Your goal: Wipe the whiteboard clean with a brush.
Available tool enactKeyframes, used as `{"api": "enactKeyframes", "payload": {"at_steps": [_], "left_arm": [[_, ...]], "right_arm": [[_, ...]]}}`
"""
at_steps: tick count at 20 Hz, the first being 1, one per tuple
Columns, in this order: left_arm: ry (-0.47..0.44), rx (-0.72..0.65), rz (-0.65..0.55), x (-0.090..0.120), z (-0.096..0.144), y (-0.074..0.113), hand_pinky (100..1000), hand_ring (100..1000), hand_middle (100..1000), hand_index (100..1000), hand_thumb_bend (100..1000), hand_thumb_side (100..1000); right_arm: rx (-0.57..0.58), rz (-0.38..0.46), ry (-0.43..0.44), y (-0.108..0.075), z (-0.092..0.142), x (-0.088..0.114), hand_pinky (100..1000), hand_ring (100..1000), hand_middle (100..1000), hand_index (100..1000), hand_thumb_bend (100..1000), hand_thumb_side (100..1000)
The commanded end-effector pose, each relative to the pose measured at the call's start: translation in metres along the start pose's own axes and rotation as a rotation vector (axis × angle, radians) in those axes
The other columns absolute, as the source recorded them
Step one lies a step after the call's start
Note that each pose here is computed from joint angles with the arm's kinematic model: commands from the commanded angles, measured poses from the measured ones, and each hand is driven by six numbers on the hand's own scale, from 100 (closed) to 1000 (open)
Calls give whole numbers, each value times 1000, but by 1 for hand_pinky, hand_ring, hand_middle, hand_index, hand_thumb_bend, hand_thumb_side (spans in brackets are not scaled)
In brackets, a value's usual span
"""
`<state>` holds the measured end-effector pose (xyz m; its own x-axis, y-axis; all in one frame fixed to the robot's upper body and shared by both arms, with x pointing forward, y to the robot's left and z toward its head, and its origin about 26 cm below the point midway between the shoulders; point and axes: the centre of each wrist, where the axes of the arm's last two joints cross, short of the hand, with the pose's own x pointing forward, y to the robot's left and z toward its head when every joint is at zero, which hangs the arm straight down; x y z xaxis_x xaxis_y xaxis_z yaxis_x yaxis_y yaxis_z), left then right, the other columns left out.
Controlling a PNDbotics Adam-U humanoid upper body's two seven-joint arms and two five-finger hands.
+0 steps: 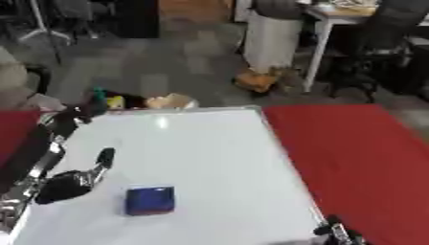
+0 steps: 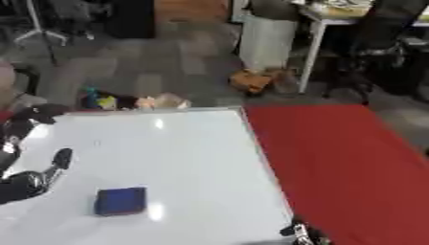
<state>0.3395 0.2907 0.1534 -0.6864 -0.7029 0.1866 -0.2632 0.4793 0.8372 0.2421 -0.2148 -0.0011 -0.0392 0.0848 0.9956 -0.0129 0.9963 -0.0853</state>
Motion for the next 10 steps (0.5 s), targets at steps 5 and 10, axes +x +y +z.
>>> {"api": "enactKeyframes", "payload": {"at_steps": [5, 10], "left_arm": [[-21, 5, -25, 0, -6, 9, 742, 878, 818, 929, 201, 656], [-20, -3, -22, 0, -5, 8, 743, 877, 818, 930, 199, 660]], "right_arm": [[4, 10, -25, -2, -2, 6, 415, 350, 151, 549, 100, 841], [3, 12, -24, -3, -2, 6, 415, 350, 151, 549, 100, 839]]}}
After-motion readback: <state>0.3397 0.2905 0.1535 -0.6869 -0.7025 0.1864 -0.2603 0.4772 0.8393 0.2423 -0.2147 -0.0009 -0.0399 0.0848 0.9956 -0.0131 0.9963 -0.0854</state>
